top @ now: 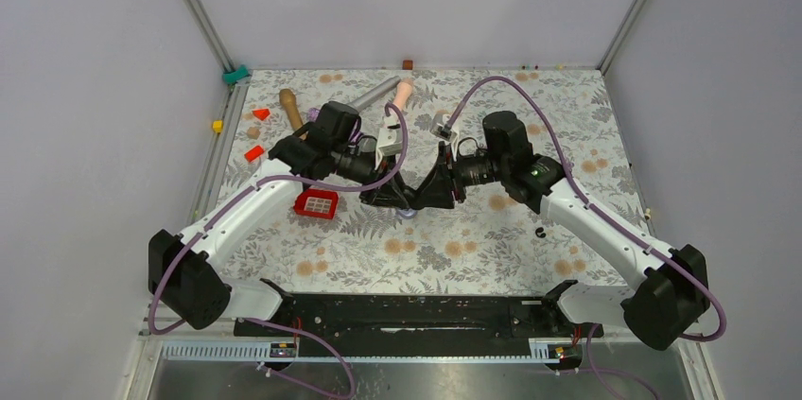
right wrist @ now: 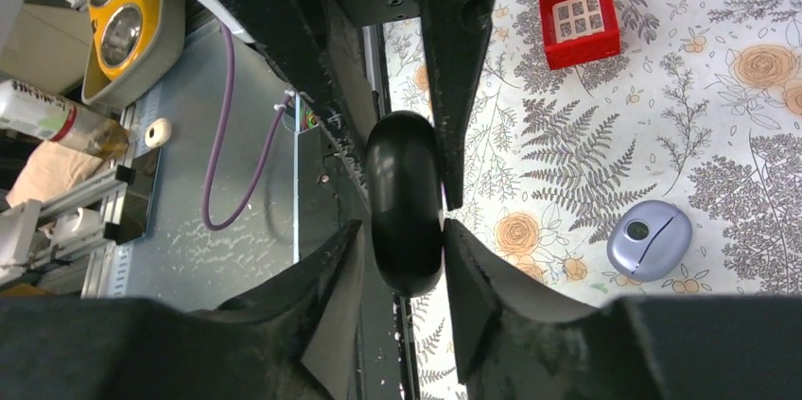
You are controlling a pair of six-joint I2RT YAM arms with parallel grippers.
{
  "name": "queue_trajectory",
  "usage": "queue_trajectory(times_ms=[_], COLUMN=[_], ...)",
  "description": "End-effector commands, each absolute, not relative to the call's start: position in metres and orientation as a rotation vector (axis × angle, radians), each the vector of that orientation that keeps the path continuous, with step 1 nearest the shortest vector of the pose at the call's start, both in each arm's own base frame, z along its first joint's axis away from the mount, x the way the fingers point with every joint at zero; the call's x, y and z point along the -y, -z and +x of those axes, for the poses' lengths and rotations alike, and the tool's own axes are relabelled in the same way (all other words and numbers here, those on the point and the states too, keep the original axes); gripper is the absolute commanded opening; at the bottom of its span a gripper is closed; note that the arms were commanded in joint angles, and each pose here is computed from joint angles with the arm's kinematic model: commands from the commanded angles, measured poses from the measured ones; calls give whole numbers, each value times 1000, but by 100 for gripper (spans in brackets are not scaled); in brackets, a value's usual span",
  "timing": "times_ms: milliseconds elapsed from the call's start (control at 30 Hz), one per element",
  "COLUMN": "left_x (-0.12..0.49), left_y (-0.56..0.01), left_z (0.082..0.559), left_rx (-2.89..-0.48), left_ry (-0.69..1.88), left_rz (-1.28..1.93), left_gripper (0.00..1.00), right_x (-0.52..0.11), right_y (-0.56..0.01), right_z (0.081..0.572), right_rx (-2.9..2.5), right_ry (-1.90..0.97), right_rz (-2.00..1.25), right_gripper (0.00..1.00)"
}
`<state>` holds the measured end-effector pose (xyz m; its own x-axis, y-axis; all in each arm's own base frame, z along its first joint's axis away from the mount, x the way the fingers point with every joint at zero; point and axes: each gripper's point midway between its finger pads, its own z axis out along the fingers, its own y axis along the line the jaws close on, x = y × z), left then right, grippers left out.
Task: Insert the wireless bluetooth earbuds into the charging case
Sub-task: Open the charging case.
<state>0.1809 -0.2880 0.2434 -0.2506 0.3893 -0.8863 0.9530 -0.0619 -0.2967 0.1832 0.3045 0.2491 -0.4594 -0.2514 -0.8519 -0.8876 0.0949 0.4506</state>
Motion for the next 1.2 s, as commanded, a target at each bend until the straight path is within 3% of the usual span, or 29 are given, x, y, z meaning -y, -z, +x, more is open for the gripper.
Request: queue_trajectory(times_ms=[0,100,233,400,500,800,1167], left_x=[295,295,296,295,294,292,295], left_y=[-262,-263,-266,-270,-274,-290,-289], left_z=[188,188,189,192,193,200,194], left_rx=[-1569,-1572,-1576,-1569,-1554,-1513,-1522], left_ry=[1269,1271,1273,1278,1316,1433,1510], left_rz=[1464,1461,1454,1428,1386,1242,1243], left_gripper=[9,15,31,79,93,92,79], right_x=[-307,-306,-305,-303,-300,-294,-301], right_y=[-272,-273,-276,-287,-298,-318,-303], right_z=[182,181,179,178,184,207,214], right_rx=[-1684,-1672,-1654,-1628,-1618,-1593,-1635], right_ry=[-1362,-1365,-1367,-1357,-1341,-1441,-1474], right_rz=[-1144,-1149,-1149,-1124,-1061,-828,-810], right_gripper=[37,25,21,22,23,23,24])
